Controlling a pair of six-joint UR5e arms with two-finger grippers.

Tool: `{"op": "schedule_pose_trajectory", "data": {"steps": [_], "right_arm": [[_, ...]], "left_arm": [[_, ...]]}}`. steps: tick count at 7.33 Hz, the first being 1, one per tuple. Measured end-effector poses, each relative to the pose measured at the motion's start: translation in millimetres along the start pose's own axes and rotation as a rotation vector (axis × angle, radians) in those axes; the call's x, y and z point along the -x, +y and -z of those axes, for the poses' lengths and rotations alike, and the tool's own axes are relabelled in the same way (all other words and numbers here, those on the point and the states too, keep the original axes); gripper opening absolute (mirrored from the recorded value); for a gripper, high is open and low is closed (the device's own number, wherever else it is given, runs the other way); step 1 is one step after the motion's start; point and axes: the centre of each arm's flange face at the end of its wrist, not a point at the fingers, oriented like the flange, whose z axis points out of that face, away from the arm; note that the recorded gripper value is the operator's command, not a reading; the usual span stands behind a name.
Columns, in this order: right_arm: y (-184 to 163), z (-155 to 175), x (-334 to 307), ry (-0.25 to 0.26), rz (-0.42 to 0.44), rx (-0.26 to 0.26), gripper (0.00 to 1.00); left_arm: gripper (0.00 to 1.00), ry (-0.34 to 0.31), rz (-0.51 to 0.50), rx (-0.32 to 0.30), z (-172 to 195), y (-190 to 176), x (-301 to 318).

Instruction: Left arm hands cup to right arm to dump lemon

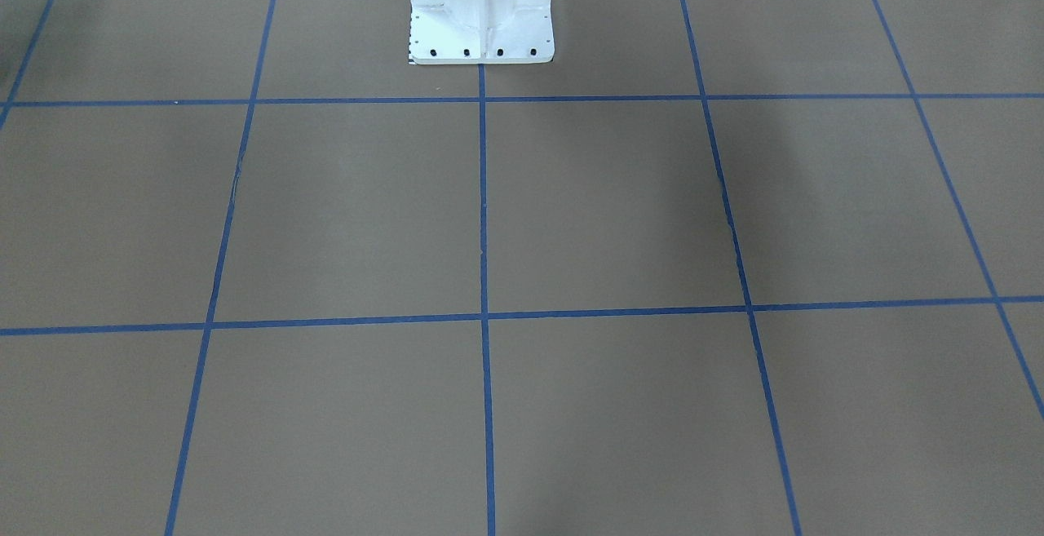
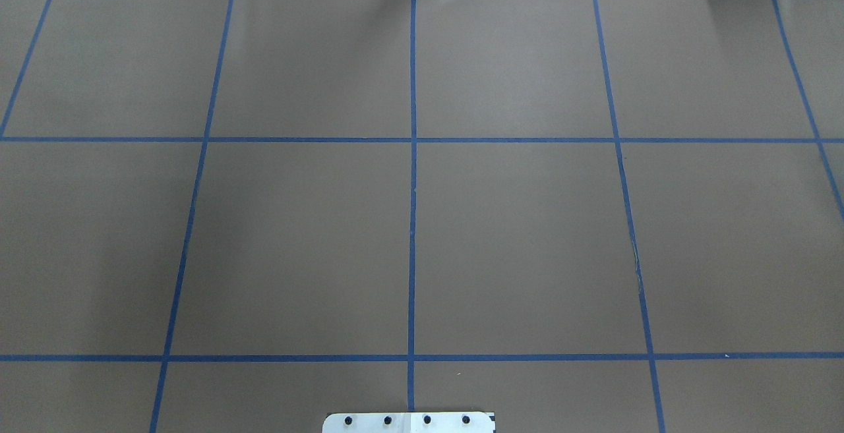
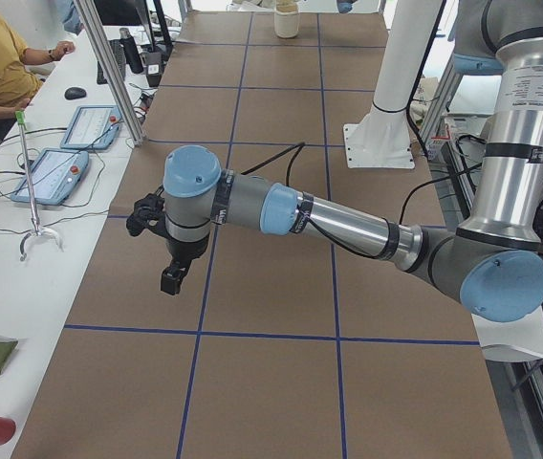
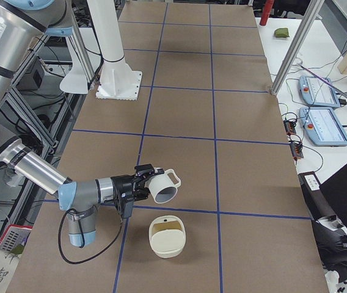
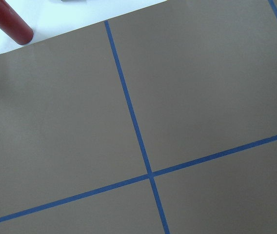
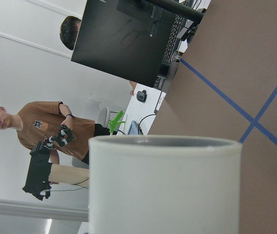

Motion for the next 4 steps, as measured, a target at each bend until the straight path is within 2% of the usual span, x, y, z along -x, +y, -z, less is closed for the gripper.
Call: {"op": "schedule_pose_trajectory", "data": {"steps": [1, 4], "right_arm": [[-10, -7, -6, -0.008, -0.061, -0.02, 0.0], [-26, -14, -19, -0.017, -0.155, -0.052, 0.0]], "left_arm": [[1.0, -0.001, -0.002, -0.002, 1, -2, -1], [1.0, -0.001, -0.007, -0.006, 2, -5, -3]]}}
